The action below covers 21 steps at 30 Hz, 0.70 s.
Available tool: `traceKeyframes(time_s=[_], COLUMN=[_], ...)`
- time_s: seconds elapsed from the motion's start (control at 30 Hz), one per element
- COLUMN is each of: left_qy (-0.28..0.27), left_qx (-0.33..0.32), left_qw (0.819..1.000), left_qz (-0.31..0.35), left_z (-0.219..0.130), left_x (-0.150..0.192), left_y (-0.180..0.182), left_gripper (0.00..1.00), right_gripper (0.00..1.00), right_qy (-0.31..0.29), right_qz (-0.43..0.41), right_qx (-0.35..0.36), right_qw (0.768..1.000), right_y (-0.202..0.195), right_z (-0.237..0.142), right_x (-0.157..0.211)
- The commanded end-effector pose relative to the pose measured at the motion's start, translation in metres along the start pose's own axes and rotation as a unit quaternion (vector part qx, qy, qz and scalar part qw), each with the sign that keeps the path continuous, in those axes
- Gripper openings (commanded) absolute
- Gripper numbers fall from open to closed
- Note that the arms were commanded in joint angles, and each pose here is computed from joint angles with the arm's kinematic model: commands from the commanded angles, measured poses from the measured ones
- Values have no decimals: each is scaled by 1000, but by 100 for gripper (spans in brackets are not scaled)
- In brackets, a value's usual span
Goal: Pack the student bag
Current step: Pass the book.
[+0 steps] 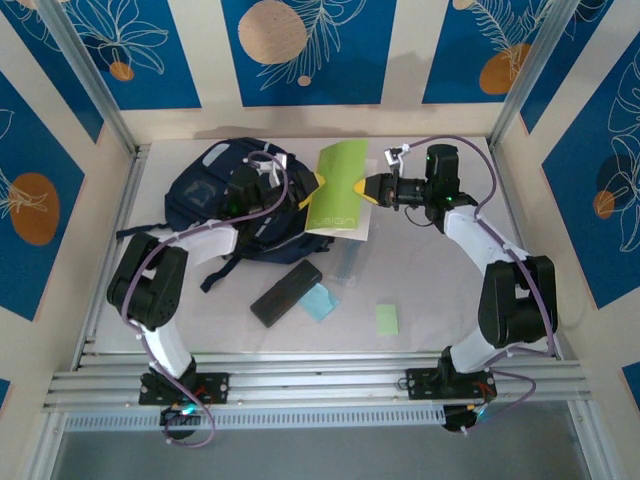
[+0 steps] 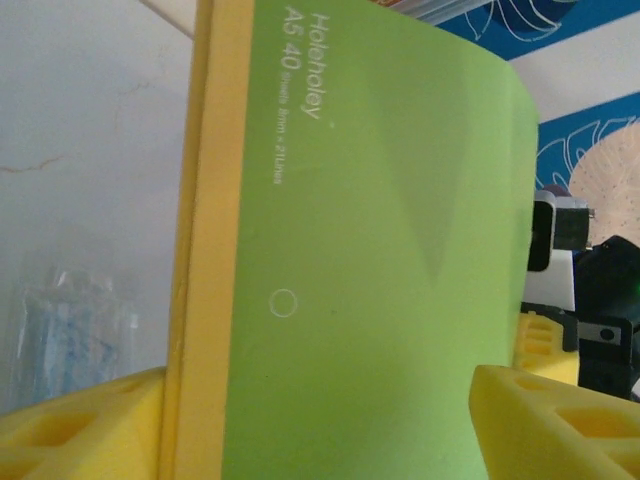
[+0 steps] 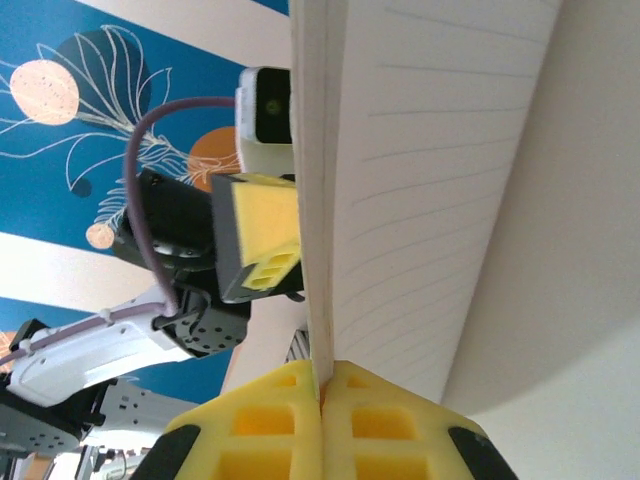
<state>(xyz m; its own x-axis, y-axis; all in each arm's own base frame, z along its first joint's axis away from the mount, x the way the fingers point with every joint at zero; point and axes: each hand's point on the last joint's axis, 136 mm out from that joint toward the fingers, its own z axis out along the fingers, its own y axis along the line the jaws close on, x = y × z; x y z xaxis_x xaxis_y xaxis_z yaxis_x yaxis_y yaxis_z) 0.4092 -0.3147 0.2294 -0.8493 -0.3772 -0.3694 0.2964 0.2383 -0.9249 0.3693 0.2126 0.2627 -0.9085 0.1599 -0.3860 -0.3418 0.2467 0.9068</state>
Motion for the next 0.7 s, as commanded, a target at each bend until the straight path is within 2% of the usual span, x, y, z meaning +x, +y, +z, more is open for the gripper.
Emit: traceKeyframes(time_s=[0.0, 0.1, 0.33, 0.47, 0.6, 0.67], left_qy=[22, 21, 22, 23, 24, 22], left_qx=[53, 57, 38, 49, 29, 22], left_qw=[998, 998, 999, 998, 999, 999], left_qz=[9, 10, 16, 15, 31, 37], left_z=[2, 2, 1, 2, -3, -5], left_x=[9, 7, 5, 3, 4, 4], left_y=[-21, -23, -16, -21, -21, -22], left_gripper=[69, 56, 62, 58, 58, 58], right_gripper=[0, 0, 0, 0, 0, 0], right_qy=[25, 33, 53, 54, 46, 39], right_qz=[8, 30, 31, 52, 73, 76], right_qx=[-19, 0, -38, 21, 93, 109], right_qw=[999, 999, 997, 997, 992, 990], right_y=[-8, -27, -20, -44, -71, -77], right_z=[9, 11, 7, 8, -6, -12], right_x=[9, 12, 21, 23, 25, 26])
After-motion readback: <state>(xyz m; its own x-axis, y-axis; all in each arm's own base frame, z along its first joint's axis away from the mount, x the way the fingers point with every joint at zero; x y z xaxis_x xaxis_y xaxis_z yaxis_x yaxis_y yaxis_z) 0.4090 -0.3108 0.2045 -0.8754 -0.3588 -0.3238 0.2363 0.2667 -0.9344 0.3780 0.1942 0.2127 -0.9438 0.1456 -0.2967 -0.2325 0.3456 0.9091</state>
